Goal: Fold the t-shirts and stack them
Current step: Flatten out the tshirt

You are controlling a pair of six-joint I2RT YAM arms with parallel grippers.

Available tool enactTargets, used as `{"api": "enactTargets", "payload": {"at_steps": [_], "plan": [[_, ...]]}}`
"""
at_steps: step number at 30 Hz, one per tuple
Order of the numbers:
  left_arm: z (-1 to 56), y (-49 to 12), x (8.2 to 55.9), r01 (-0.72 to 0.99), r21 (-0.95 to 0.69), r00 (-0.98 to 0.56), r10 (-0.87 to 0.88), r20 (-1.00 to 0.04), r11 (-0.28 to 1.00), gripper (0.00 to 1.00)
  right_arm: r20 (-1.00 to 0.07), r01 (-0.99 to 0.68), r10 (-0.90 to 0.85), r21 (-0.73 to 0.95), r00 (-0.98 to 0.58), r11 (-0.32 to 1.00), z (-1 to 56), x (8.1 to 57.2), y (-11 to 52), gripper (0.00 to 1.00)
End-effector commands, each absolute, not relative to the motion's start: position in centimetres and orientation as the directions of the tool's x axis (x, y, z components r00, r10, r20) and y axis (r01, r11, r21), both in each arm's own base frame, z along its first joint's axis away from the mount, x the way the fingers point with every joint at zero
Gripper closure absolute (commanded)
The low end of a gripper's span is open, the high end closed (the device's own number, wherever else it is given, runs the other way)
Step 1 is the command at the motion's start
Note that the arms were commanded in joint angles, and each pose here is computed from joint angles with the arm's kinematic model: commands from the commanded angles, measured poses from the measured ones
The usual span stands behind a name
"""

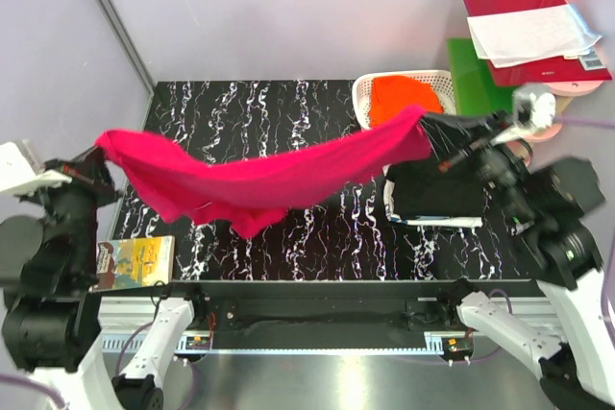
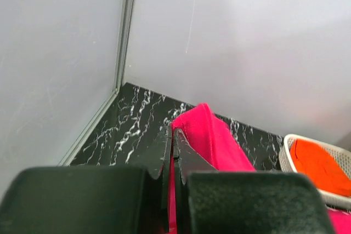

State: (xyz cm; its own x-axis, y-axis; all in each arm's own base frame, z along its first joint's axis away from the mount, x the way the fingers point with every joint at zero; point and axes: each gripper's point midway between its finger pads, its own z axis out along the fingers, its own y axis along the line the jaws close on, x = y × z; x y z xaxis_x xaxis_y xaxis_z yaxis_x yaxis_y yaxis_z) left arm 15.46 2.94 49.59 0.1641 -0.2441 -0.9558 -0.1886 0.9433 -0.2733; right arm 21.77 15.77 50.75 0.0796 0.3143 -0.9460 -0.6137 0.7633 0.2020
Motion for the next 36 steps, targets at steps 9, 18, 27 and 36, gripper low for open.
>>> {"api": "enactTargets", "payload": {"at_steps": [9,18,27,36], "plan": [[62.5,3.5,12.7,-0.159,-0.268,0.372,-0.194,-0.908,0.95,1.0,-0.936,-0.591,0.318,0.173,0.15,0.788,54.4,21.6,14.8,1.0],[58.9,3.1,31.9,-0.204,-0.195,0.101,-0.177,-0.979,0.959,1.0,-0.986,-0.403,0.164,0.138,0.031,0.905,48.0,34.2,18.3,1.0],[37.1,5.6,49.7,-0.374,-0.053,-0.404,-0.214,-0.89,0.926,1.0,-0.92,-0.383,-0.01,0.153,-0.392,0.911,26.2,48.4,25.3,1.0],[24.7,7.7,56.5,-0.426,0.046,-0.566,-0.227,-0.793,0.904,1.0,-0.797,-0.314,-0.022,0.213,-0.604,0.925,12.4,58.3,26.4,1.0]]}}
